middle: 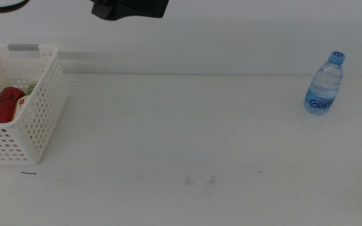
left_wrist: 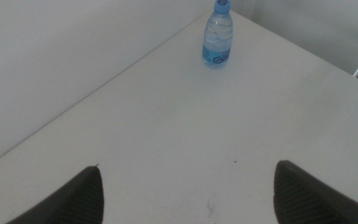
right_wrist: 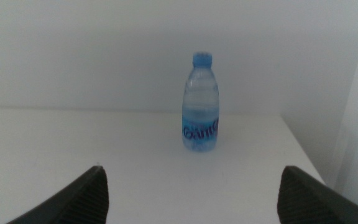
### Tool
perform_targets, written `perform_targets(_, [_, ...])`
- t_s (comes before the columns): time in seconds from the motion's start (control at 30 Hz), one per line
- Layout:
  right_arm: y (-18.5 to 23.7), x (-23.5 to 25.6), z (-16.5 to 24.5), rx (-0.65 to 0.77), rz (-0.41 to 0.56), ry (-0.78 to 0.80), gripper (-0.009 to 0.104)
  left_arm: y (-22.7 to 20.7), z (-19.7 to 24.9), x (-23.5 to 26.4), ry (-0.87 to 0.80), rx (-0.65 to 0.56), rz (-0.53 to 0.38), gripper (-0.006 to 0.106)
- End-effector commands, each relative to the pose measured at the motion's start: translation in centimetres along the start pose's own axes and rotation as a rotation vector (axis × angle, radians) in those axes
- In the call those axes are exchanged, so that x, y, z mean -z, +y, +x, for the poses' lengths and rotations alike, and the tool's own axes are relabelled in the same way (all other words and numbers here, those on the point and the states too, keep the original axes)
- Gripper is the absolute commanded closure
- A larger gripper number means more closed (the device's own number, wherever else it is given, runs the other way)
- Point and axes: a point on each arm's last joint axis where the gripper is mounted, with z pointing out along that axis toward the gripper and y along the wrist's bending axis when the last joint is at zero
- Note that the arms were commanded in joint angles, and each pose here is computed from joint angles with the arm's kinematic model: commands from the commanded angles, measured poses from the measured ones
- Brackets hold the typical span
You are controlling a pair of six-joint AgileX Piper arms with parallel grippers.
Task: Use arms to grab the bottles and put them into the dustbin to the left of the table.
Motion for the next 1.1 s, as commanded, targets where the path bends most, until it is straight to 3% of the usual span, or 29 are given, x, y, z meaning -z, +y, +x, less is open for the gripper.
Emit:
perform_targets(0.0, [0.0, 0.0, -0.4, 0.023, 0.005, -0.05, 0.007, -0.3, -0.2, 0.3, -0.021, 0.01, 0.005, 0.007])
perform_targets(0.47, [0.0, -0.4, 0.0, -0.134, 0.004, 0.011, 0.007, -0.6, -2.2, 1.4, -0.06, -0.007, 0.033, 0.007])
perform_targets(0.8, [0.0, -3.5, -2.3, -0.108, 0.004, 0.183, 0.007, -0.5, -2.2, 1.4, -0.064, -0.022, 0.021, 0.007])
perform_targets(1.07, [0.6, -8.1, -1.7, -0.087, -0.049, 0.192, 0.007, -0.5, -2.2, 1.4, -0.064, -0.023, 0.019, 0.007])
